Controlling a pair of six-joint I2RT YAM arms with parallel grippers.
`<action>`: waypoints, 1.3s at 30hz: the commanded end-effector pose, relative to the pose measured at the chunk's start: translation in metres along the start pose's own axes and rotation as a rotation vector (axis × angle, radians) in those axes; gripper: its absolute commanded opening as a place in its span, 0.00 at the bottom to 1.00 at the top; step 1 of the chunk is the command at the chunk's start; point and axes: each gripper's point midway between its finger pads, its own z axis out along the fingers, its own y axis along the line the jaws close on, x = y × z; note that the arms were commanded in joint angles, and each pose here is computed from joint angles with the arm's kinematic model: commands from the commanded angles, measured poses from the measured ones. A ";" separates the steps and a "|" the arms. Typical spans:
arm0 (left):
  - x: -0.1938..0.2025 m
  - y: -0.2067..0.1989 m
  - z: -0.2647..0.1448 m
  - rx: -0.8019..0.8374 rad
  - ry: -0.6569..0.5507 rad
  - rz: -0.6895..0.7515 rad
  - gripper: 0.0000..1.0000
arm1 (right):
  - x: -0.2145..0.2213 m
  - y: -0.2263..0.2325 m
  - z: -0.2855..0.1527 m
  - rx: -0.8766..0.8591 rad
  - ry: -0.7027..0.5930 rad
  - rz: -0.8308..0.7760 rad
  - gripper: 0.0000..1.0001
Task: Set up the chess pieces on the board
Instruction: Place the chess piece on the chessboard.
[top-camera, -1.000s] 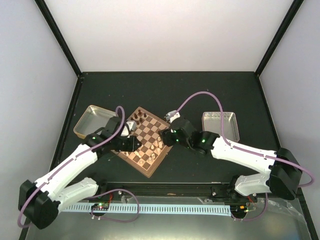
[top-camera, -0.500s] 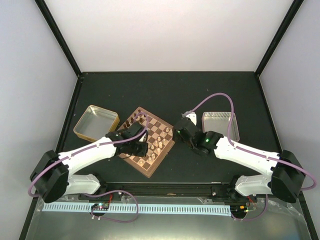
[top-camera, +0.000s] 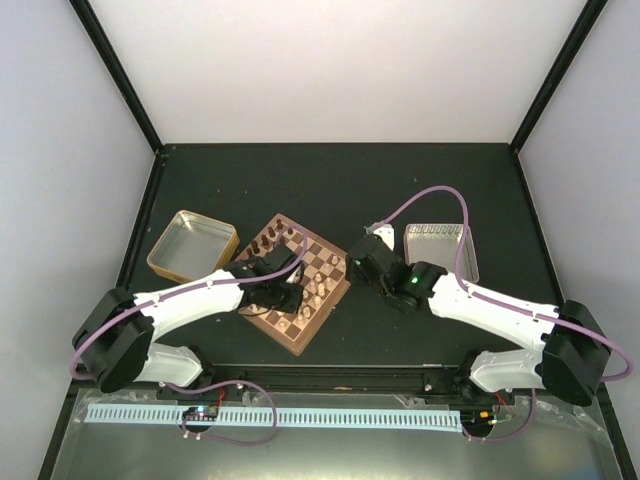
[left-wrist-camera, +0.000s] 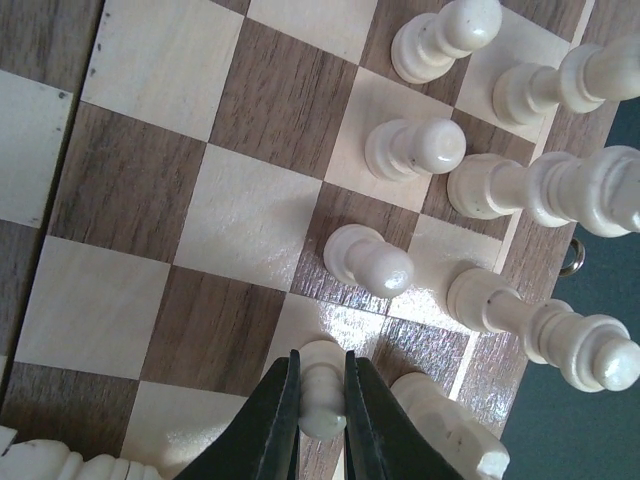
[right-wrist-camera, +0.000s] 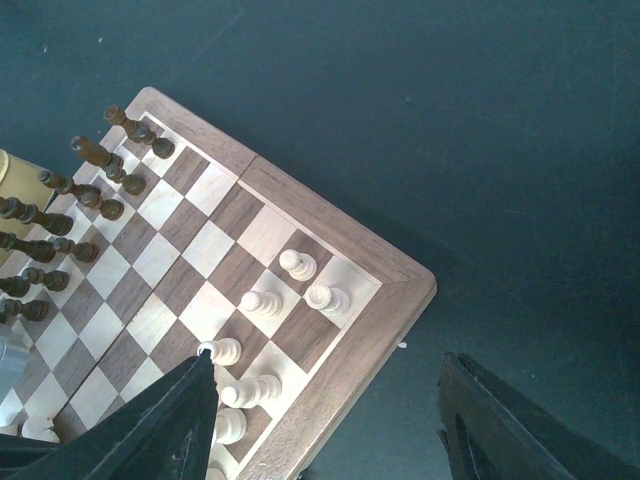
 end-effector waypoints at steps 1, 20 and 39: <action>-0.011 -0.010 -0.003 0.020 -0.024 0.004 0.07 | -0.003 -0.003 0.002 0.012 -0.010 0.020 0.61; -0.024 -0.020 -0.028 0.051 -0.070 0.012 0.31 | -0.005 0.006 -0.002 -0.035 -0.001 -0.001 0.61; -0.054 0.089 -0.119 -0.076 -0.481 -0.331 0.35 | 0.051 0.134 0.017 -0.348 0.305 -0.412 0.55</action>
